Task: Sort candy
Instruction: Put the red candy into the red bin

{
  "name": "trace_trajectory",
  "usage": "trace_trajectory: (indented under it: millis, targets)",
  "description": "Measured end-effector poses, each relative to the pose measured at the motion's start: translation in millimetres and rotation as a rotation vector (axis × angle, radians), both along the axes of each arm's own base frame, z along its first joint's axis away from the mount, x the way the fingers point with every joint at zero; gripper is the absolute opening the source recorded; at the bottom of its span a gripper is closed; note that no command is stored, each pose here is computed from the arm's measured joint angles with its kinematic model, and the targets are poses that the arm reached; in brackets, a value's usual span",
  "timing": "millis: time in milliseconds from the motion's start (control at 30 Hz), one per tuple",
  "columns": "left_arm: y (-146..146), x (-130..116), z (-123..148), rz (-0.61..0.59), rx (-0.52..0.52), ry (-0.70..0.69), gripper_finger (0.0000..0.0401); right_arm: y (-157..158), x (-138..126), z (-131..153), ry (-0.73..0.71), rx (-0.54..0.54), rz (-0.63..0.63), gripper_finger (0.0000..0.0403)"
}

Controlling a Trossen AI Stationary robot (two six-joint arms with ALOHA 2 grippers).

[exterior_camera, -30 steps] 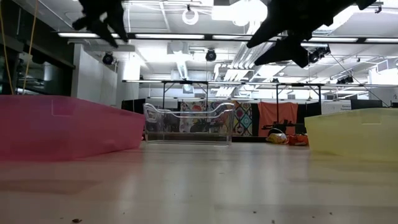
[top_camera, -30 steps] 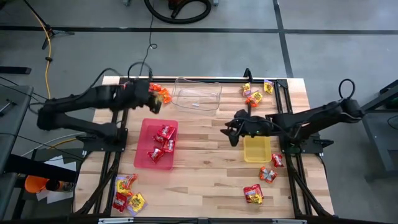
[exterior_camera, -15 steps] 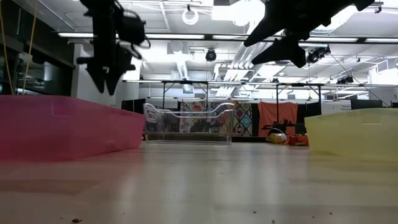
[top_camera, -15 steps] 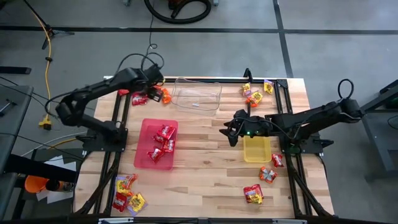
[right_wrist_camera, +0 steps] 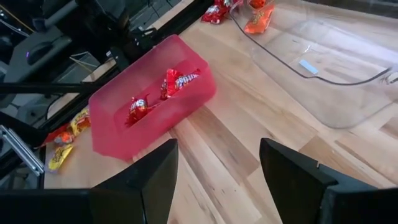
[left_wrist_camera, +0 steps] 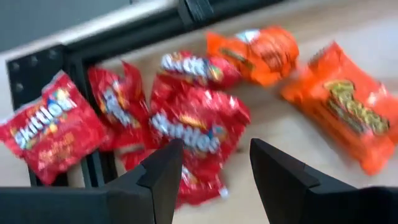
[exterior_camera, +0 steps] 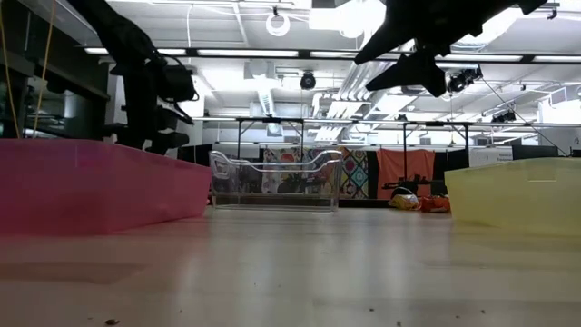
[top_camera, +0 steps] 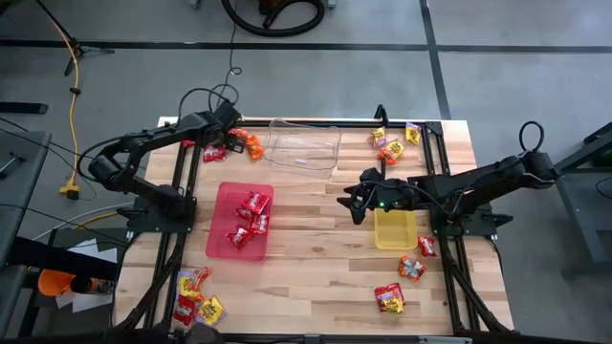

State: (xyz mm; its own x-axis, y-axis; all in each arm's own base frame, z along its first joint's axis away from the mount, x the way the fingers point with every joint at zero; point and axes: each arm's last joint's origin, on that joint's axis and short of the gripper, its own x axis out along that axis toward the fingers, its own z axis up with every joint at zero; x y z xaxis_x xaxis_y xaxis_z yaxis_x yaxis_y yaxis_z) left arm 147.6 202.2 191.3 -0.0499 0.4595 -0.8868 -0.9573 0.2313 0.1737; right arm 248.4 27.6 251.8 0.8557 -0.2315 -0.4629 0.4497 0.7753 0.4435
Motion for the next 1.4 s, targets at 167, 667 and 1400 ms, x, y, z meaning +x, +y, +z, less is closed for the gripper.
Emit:
trace_trajectory:
  millis: [167,667,1400]
  targets:
    - [11.8,-12.3,0.2,0.056,0.017,-0.013,0.0174,-0.7,0.1,0.2,-0.009,0.016,-0.024,0.0222]
    - [23.3,-2.6,-32.9,0.024,-0.100,0.000,0.0157,-2.2,-0.1,0.8,-0.028,0.026,-0.091,0.0222]
    - [-14.1,-26.8,42.5,-0.008,0.051,-0.177,0.0000,-2.2,0.0,0.7,-0.026,0.022,-0.085,0.0222]
